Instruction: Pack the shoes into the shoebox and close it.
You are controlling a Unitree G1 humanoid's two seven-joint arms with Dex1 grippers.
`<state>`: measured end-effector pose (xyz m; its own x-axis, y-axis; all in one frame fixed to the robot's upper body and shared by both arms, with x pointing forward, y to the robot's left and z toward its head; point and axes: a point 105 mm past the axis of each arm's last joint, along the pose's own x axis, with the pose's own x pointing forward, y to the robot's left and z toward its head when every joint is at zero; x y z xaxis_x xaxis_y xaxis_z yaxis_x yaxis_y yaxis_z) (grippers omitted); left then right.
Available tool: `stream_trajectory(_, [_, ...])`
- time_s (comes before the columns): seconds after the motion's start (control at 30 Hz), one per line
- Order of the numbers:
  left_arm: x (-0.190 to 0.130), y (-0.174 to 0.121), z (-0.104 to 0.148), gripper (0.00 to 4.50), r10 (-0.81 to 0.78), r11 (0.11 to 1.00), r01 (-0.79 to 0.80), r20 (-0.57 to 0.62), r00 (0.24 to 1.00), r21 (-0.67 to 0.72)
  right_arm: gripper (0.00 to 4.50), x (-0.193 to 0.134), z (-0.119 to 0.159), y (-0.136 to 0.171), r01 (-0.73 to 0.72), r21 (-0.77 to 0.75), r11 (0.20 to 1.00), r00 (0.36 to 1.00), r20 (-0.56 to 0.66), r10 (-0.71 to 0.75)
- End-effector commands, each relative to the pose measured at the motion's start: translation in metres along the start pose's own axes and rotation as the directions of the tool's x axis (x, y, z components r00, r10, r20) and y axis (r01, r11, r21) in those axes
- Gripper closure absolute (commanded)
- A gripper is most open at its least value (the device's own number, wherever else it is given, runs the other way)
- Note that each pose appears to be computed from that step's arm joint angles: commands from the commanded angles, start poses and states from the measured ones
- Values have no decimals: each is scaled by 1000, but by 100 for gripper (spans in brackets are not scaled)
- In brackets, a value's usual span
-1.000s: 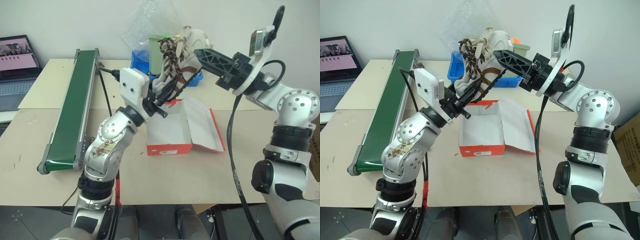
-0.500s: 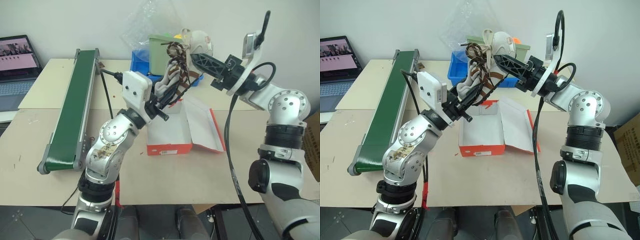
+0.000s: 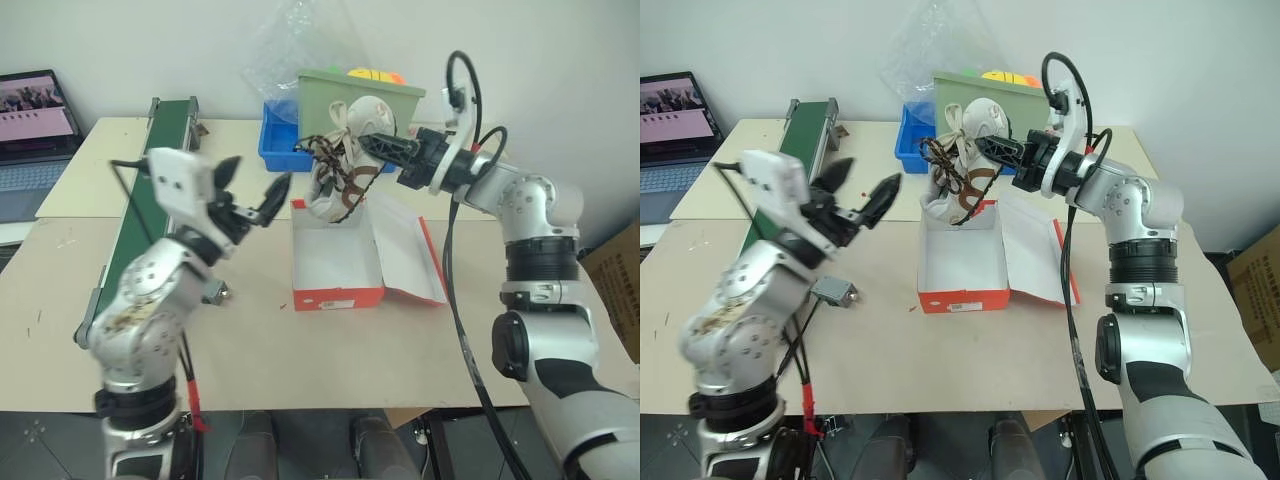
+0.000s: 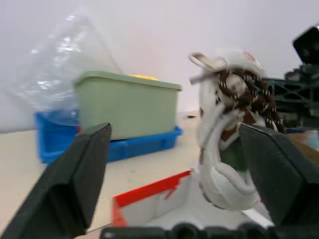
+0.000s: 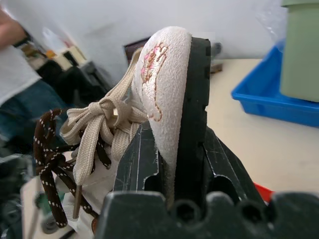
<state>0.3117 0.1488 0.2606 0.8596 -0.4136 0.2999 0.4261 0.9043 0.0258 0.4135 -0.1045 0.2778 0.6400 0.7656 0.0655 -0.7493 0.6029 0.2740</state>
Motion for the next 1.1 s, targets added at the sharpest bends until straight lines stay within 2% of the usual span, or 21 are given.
stream_trajectory(0.03, [-18, 23, 20, 5, 78, 993, -81, 33, 996, 82, 412, 8, 19, -11, 166, -87, 982, 986, 1, -167])
stream_trajectory(0.17, [-23, 34, 20, 5, 125, 983, -126, 22, 992, 129, 412, 13, 2, -20, 275, -89, 957, 946, -150, -286])
stream_trajectory(0.33, [-21, 28, 14, 5, 119, 982, -119, 12, 993, 150, 412, 8, -22, -28, 325, -139, 935, 887, -299, -353])
stream_trajectory(0.5, [-20, 25, 10, 5, 117, 981, -117, 14, 993, 154, 412, 2, -40, -29, 332, -144, 932, 836, -412, -362])
stream_trajectory(0.57, [-19, 24, 8, 5, 117, 980, -118, 17, 993, 162, 412, -3, -56, -33, 308, -217, 926, 798, -471, -376])
stream_trajectory(0.73, [-20, 19, 3, 5, 123, 979, -125, 22, 992, 161, 412, -12, -79, -39, 269, -258, 928, 742, -558, -371])
stream_trajectory(1.1, [-30, 15, -4, 5, 179, 973, -181, 27, 983, 142, 412, -7, -109, -31, 183, -290, 939, 679, -654, -334])
